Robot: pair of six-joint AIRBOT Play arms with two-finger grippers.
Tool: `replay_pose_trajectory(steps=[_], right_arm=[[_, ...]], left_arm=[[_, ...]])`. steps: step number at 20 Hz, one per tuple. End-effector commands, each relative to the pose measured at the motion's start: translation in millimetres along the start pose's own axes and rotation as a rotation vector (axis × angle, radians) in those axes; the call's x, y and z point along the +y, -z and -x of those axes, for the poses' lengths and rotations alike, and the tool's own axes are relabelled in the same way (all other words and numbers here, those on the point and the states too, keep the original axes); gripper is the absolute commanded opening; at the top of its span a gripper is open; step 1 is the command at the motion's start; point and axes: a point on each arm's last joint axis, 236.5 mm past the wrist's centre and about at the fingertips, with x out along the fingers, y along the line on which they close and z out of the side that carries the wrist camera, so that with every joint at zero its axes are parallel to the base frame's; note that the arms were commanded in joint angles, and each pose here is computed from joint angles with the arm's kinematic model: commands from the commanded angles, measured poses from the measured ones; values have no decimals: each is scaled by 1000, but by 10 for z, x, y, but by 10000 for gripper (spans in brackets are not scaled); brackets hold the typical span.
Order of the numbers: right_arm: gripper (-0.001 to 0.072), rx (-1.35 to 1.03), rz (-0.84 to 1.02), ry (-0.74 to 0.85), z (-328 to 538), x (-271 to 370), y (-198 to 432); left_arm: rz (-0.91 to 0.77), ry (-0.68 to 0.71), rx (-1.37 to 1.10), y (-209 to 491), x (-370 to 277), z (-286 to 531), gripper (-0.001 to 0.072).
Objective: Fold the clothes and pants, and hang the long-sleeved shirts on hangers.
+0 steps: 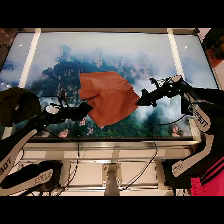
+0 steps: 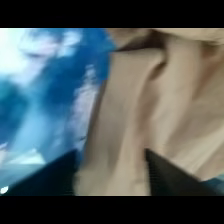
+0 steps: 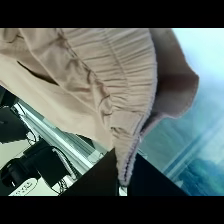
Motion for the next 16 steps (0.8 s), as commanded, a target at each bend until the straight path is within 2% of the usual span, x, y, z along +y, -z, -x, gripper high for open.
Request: replay_pose_trajectory(steps=[1, 2, 7, 9, 12, 16], right_arm=[[20, -12, -1, 3, -2, -7, -27], [20, -19, -1, 5, 0, -12, -44], [19, -54, -41, -32, -7, 83, -129], [19, -81, -54, -126, -31, 344, -199], [19, -165, -68, -201, -117, 631, -397], [20, -217, -100, -154, -391, 746, -486]], left_arm=[[63, 113, -17, -22, -267, -48, 100], [92, 145, -10, -23, -346, -26, 9], [-97, 269, -150, -479, -931, 444, 6], [-271, 272, -217, -662, -1232, 706, 5], [-354, 145, -246, -865, -1261, 862, 5], [-376, -213, -154, -830, -443, 854, 6]])
